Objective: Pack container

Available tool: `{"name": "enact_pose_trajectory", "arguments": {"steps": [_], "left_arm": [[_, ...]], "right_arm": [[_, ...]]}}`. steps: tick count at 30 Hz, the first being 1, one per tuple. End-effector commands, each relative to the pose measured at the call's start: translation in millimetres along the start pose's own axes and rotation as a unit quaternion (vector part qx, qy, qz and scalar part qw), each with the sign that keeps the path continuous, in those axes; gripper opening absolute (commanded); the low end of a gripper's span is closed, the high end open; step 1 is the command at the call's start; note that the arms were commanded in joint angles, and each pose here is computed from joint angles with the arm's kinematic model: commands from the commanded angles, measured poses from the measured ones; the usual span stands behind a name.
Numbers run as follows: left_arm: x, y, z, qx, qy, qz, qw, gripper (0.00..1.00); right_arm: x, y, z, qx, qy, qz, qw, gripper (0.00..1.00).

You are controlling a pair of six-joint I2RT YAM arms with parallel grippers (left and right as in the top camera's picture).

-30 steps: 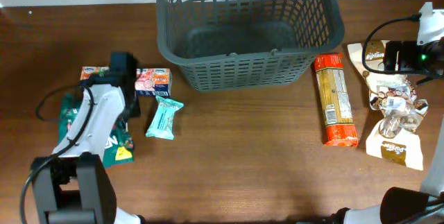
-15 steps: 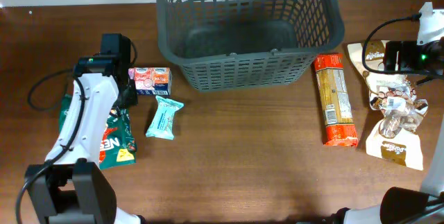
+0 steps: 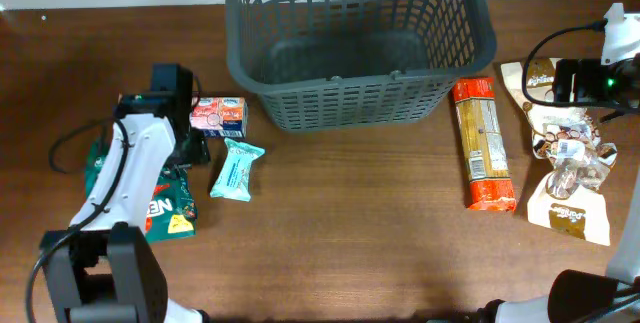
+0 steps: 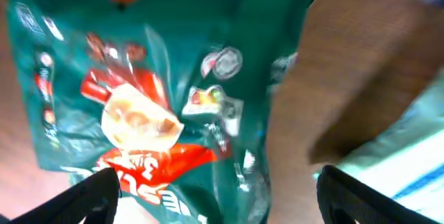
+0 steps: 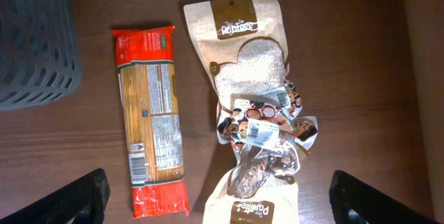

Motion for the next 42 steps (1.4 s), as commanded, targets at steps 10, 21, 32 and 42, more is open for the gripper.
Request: {"name": "enact_pose_trajectory", "arguments": {"steps": [10, 21, 32, 42], "left_arm": [[-1.7, 48.9, -20.2, -0.173, 0.048, -0.017, 0.984, 0.81], [-0.5, 109.6, -19.0, -0.203, 0.018, 0.063, 0.977, 0.81], [19.9, 140.5, 21.3, -0.131, -0.063, 0.012, 0.989, 0.95], [20.5, 154.4, 14.9, -0.126, -0.078, -0.051, 0.988, 1.00]], "right_arm": [[3.9, -0.5, 4.9, 0.002, -0.011, 0.003, 1.000, 0.99], [3.9, -0.5, 4.9, 0.002, -0.011, 0.003, 1.000, 0.99], [4.0, -0.4, 4.9, 0.002, -0.011, 0.003, 1.000, 0.99], [3.9, -0.5, 4.9, 0.002, -0.011, 0.003, 1.000, 0.99]]}}
Point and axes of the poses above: each gripper's point midway between its finger pads, its own z axis back along the fingers, its own y axis along the line the jaws close on, x = y × z, the point moved 7 cm from there along z, back along the fingers, and after that the axes turned 4 degrees about z, right-handed, at the moved point
